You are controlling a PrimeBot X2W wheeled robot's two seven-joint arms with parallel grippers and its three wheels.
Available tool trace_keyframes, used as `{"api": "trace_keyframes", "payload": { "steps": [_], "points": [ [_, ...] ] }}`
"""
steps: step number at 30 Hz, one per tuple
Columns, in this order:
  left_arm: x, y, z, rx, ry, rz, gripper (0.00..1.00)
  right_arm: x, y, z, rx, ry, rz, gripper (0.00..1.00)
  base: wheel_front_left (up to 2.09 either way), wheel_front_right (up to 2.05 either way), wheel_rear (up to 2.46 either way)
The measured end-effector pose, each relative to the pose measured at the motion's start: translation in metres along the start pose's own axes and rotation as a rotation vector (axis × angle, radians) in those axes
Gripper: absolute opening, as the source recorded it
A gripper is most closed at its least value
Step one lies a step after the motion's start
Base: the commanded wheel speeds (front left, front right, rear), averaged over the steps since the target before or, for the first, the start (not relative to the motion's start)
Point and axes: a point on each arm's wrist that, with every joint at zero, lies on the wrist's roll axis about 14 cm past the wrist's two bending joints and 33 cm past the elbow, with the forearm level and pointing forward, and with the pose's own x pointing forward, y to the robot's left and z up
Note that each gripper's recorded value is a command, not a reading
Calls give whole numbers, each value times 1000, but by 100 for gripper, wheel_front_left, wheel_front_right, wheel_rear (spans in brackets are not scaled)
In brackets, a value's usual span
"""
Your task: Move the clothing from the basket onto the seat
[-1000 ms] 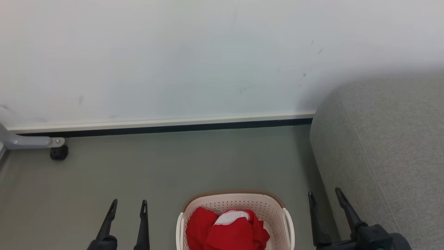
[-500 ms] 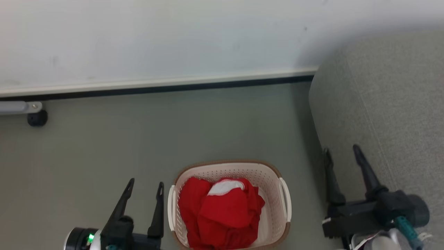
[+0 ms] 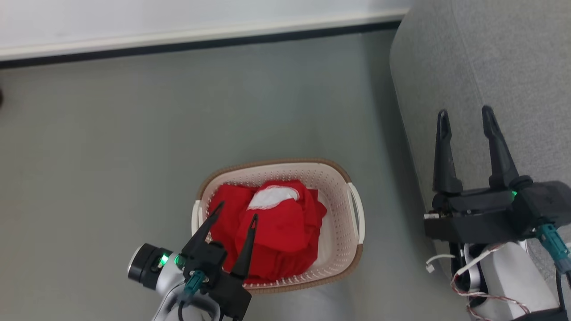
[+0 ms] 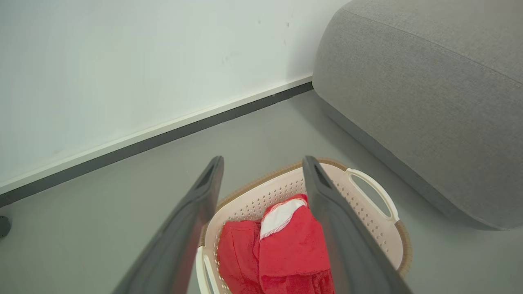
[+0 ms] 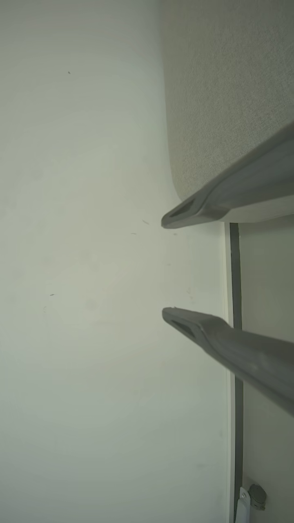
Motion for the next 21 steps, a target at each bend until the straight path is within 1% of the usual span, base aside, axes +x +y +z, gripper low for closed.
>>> {"api": "trace_keyframes", "payload": {
  "steps": [5,11,16,21],
  "points": [
    [20,-15,-31,-1,93,-79,100,15,-2,-12,2,4,-6,100,0,0,0],
    [30,-44,-76,5,217,-202,100,28,-8,-27,-7,14,-13,100,0,0,0],
    [43,-56,-106,23,290,-271,100,41,-16,-37,-23,12,-26,100,0,0,0],
    [62,-62,-130,31,344,-318,100,49,-22,-50,-33,16,-37,100,0,0,0]
  ]
}}
